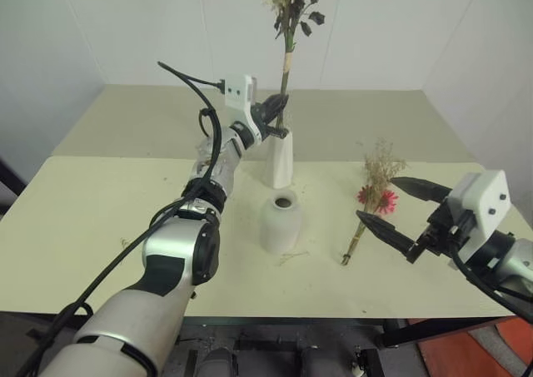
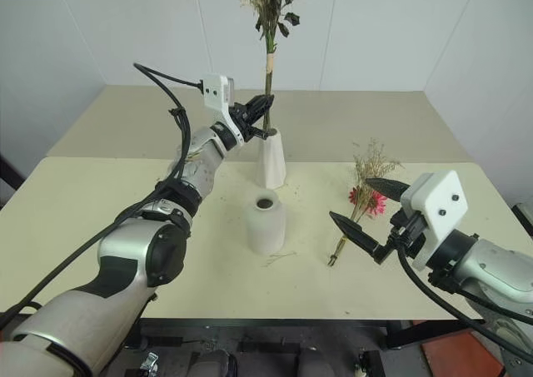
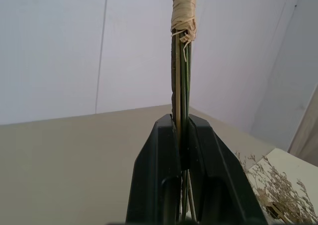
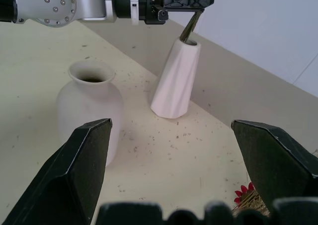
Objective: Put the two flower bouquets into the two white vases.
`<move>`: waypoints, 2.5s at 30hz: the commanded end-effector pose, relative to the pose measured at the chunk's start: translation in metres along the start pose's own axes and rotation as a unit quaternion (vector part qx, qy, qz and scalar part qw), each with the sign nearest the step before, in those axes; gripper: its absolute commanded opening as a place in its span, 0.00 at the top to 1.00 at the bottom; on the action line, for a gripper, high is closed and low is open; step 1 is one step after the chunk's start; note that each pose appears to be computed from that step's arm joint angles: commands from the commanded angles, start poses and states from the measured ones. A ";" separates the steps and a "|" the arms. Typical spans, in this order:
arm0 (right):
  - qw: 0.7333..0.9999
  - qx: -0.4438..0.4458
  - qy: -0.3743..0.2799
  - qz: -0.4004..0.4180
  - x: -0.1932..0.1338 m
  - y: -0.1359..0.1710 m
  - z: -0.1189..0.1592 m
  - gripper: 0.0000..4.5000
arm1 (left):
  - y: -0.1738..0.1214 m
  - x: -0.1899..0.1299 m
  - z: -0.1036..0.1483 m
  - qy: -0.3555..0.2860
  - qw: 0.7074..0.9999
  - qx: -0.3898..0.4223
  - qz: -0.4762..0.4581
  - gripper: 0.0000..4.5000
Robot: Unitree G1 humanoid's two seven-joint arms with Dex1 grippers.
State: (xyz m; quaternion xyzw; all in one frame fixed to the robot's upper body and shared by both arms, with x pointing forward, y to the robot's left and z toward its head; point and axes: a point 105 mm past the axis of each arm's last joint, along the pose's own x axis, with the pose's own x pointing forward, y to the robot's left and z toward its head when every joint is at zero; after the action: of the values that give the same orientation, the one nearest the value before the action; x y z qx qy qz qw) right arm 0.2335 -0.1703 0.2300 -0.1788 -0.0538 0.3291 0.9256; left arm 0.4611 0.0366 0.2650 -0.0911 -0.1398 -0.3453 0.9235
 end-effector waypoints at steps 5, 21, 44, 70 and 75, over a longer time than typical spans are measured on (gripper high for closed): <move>0.999 -0.022 -0.021 -0.023 -0.005 0.004 0.010 0.00 | -0.002 0.007 0.020 -0.022 0.999 0.029 0.005 0.99; 0.999 -0.022 -0.010 -0.031 -0.008 0.003 0.007 0.00 | -0.010 0.005 0.000 -0.003 0.999 0.042 -0.011 0.99; 0.999 -0.027 0.001 -0.033 -0.007 -0.001 0.003 0.00 | -0.006 -0.003 -0.017 0.025 0.998 0.049 -0.009 0.50; 0.999 -0.014 0.034 -0.002 0.006 -0.024 -0.009 0.00 | 0.025 -0.122 0.015 0.070 0.986 0.112 -0.104 0.01; 0.991 0.056 0.096 -0.074 0.014 -0.056 -0.024 0.00 | 0.002 -0.159 0.032 0.101 0.968 0.103 -0.205 0.01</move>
State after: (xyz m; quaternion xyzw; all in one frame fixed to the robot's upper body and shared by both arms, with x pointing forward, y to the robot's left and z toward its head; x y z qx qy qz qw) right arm 0.2770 -0.2001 0.2277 -0.1622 0.0185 0.2737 0.9479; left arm 0.3584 0.1516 0.2300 0.0639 -0.0769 -0.4761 0.8737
